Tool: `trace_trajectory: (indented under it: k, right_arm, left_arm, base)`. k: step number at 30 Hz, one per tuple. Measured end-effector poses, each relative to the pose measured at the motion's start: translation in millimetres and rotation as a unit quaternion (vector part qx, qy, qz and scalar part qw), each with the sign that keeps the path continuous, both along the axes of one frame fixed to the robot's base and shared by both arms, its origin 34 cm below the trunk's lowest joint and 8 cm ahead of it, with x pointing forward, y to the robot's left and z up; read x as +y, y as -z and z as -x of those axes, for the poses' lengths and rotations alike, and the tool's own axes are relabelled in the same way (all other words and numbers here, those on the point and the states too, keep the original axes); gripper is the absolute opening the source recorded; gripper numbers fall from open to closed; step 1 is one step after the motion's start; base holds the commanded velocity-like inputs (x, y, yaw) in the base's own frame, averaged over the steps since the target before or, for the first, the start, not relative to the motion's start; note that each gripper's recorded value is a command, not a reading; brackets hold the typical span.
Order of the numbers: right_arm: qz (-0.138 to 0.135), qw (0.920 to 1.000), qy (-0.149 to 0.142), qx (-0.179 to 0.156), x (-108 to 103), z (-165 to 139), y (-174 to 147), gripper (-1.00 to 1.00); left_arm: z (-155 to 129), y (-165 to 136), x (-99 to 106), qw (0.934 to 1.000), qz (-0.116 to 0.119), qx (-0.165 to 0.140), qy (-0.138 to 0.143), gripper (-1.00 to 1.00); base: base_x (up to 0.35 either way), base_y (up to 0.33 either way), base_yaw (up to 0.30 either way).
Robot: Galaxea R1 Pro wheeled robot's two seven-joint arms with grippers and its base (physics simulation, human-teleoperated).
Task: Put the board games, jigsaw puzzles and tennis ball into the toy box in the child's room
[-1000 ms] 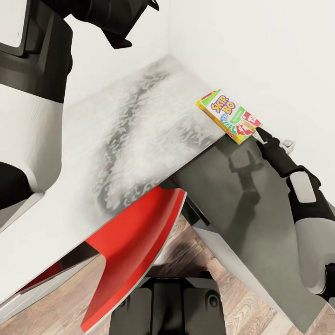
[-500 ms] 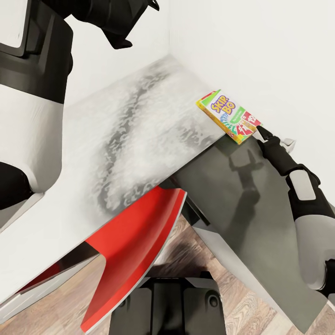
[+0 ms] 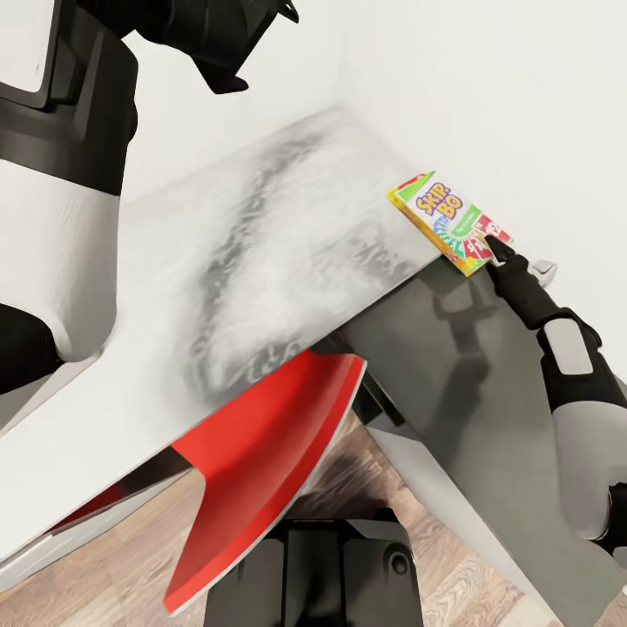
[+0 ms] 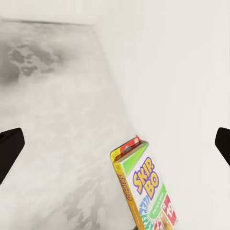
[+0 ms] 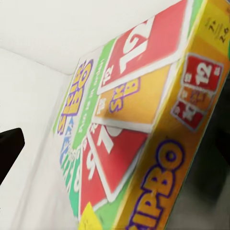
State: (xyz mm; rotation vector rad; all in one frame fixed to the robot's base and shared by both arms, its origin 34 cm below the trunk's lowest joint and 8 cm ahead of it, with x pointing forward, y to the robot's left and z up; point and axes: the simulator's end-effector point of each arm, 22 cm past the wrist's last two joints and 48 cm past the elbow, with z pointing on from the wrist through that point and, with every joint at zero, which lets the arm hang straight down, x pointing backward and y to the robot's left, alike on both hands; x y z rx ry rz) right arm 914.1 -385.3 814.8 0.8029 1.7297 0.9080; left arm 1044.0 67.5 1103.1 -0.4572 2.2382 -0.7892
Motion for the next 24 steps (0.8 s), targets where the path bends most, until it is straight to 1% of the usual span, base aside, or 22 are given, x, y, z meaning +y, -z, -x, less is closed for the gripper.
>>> trace_trajectory:
  k: [5,7,8,10,17,24]
  right_arm:
    - [-0.003,0.9999,0.014,0.002,-9.8,1.5,1.1,1.0]
    - [-0.005,0.9996,0.026,0.005,-17.9,3.0,2.8,1.0]
    - [-0.005,0.9996,0.026,0.005,-18.0,3.0,2.8,1.0]
    - [-0.006,0.9993,0.035,0.007,-24.9,4.4,3.7,1.0]
    - [-0.007,0.9989,0.045,0.01,-32.9,6.7,5.5,1.0]
    - [-0.007,0.9987,0.049,0.012,-37.0,8.5,6.8,1.0]
  left_arm:
    - [0.2,0.0,-0.3,1.0,0.001,0.0,0.0,1.0]
    - [0.2,-0.1,-0.4,1.0,0.001,0.0,0.0,1.0]
    - [0.2,-0.1,-0.4,1.0,0.001,0.0,0.0,1.0]
    - [0.3,-0.1,-0.4,1.0,0.001,0.0,0.001,1.0]
    - [0.6,0.7,-0.5,1.0,0.001,0.001,0.001,1.0]
    - [1.1,2.8,-0.7,1.0,0.001,0.002,0.001,1.0]
  base:
    - [0.0,0.0,0.062]
    - [0.0,0.0,0.035]
    - [0.0,0.0,0.028]
    - [0.0,0.0,0.023]
    - [0.0,0.0,0.014]
    - [0.0,0.0,0.005]
